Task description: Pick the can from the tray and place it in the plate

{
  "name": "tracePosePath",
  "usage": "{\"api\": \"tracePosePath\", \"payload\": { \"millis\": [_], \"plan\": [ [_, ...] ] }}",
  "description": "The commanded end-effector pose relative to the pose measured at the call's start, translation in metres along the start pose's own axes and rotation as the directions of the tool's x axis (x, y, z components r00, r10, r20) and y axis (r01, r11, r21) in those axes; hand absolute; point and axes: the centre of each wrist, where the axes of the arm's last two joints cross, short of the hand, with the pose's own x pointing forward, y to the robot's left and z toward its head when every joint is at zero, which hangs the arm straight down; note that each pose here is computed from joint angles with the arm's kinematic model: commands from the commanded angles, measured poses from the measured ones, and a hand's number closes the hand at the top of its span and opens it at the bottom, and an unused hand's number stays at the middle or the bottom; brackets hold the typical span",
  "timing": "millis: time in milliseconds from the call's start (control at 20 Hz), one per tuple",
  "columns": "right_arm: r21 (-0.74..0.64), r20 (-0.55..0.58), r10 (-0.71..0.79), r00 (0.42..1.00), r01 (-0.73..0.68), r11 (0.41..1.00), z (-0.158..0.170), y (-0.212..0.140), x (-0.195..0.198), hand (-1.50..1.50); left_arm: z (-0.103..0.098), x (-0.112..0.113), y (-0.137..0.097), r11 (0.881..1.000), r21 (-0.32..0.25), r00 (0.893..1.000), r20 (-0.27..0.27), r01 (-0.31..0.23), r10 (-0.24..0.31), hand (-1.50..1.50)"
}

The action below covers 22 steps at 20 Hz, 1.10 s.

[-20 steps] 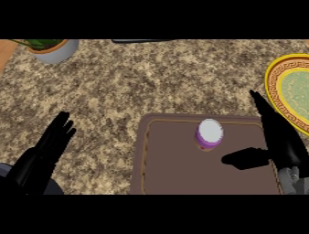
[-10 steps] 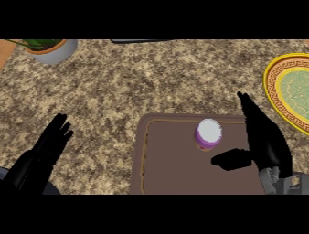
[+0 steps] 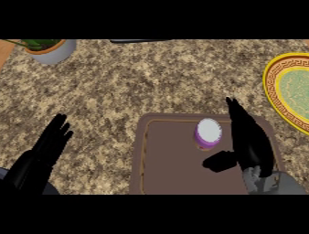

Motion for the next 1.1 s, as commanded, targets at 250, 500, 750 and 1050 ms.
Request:
{"api": "tracePosePath", "payload": {
  "millis": [250,500,750,1050],
  "plan": [
    [0.102,-0.047,0.093,0.995,-0.088,0.991,-0.008,0.028,0.002,1.50,-0.013,-0.046,0.005,0.999,0.051,0.982,-0.188,-0.003,0.012,0.00],
    [0.045,-0.033,0.143,0.989,-0.142,0.989,-0.012,0.028,0.015,1.50,-0.014,-0.044,-0.003,0.999,0.047,0.983,-0.182,-0.017,0.025,0.00],
    [-0.005,-0.002,0.163,0.987,-0.163,0.987,-0.017,0.033,0.009,1.50,-0.016,-0.045,0.003,0.998,0.068,0.984,-0.180,-0.001,0.013,0.00],
    [0.085,0.388,0.234,0.891,-0.287,0.954,0.045,0.059,0.000,1.50,-0.006,-0.041,0.012,0.996,0.091,0.984,-0.175,-0.004,0.020,0.00]
  ]
}}
